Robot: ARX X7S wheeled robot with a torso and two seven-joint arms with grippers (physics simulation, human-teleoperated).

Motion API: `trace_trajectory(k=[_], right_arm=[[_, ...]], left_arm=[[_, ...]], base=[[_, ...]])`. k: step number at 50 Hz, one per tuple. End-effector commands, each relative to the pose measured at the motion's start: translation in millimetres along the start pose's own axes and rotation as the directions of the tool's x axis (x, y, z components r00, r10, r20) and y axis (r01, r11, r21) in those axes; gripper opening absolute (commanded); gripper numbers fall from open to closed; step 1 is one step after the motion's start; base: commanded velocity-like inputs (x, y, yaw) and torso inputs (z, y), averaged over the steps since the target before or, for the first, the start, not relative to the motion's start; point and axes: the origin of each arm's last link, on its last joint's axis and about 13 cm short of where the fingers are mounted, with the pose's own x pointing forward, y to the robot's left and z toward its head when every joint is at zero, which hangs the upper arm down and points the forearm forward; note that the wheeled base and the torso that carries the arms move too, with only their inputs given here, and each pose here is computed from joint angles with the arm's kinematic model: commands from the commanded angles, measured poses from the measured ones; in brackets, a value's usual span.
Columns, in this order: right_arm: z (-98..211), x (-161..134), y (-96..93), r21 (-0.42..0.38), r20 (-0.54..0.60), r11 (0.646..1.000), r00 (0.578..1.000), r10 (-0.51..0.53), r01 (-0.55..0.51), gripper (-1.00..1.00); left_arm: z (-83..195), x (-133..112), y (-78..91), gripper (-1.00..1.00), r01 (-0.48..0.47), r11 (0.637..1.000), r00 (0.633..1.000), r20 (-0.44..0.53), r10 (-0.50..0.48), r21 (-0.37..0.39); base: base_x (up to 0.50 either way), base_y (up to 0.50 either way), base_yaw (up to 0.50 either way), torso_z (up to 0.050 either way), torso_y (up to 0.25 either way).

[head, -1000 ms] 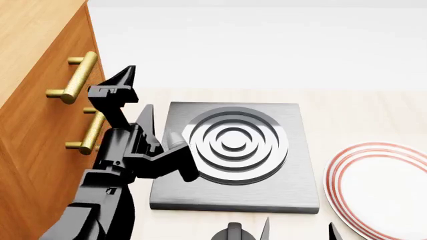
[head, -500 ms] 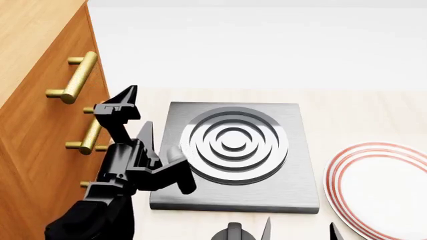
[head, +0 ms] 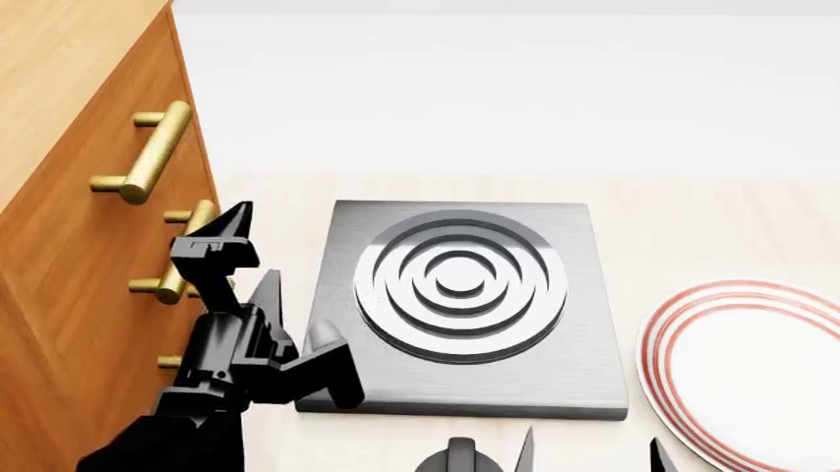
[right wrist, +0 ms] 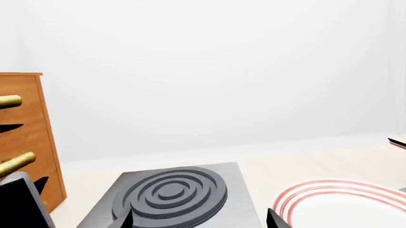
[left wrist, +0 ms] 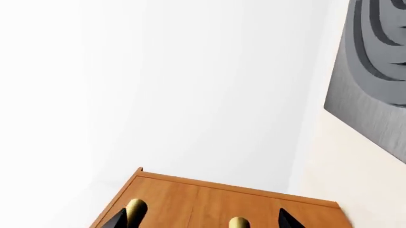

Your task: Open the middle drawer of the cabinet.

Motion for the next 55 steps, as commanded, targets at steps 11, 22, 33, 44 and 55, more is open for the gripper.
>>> trace_trajectory(k=[11, 22, 33, 44, 55], right_arm=[[-1.1, 1.1, -0.2, -0.001, -0.004, 1.0, 1.0, -0.003, 0.003, 1.0], [-2.2, 1.2, 0.2, -0.001, -0.009, 1.0, 1.0, -0.001, 0.001, 1.0], [-1.9, 1.0, -0.5, 0.0, -0.008, 1.0, 1.0, -0.003, 0.003, 1.0], [-2.5, 0.5, 0.7, -0.002, -0.008, 1.0, 1.0, 0.0, 0.0, 1.0], [-2.5, 0.4, 0.8, -0.002, -0.008, 1.0, 1.0, 0.0, 0.0, 1.0]], left_arm=[[-7.8, -8.0, -11.4, 1.0, 0.025, 0.999, 1.0, -0.009, -0.025, 0.021], [-12.8, -11.8, -16.5, 1.0, 0.039, 0.999, 0.999, -0.021, -0.039, 0.029], [-14.4, -18.1, -23.8, 1.0, 0.06, 0.998, 0.998, -0.023, -0.059, 0.031], [-22.6, -23.5, -30.5, 1.0, 0.075, 0.997, 0.996, -0.05, -0.074, 0.022], [-27.6, -27.6, -34.7, 1.0, 0.079, 0.997, 0.995, -0.069, -0.078, 0.025]], base=[[0.0, 0.0, 0.0, 0.0, 0.0], [0.0, 0.0, 0.0, 0.0, 0.0], [0.0, 0.0, 0.0, 0.0, 0.0], [0.0, 0.0, 0.0, 0.0, 0.0], [0.0, 0.0, 0.0, 0.0, 0.0]])
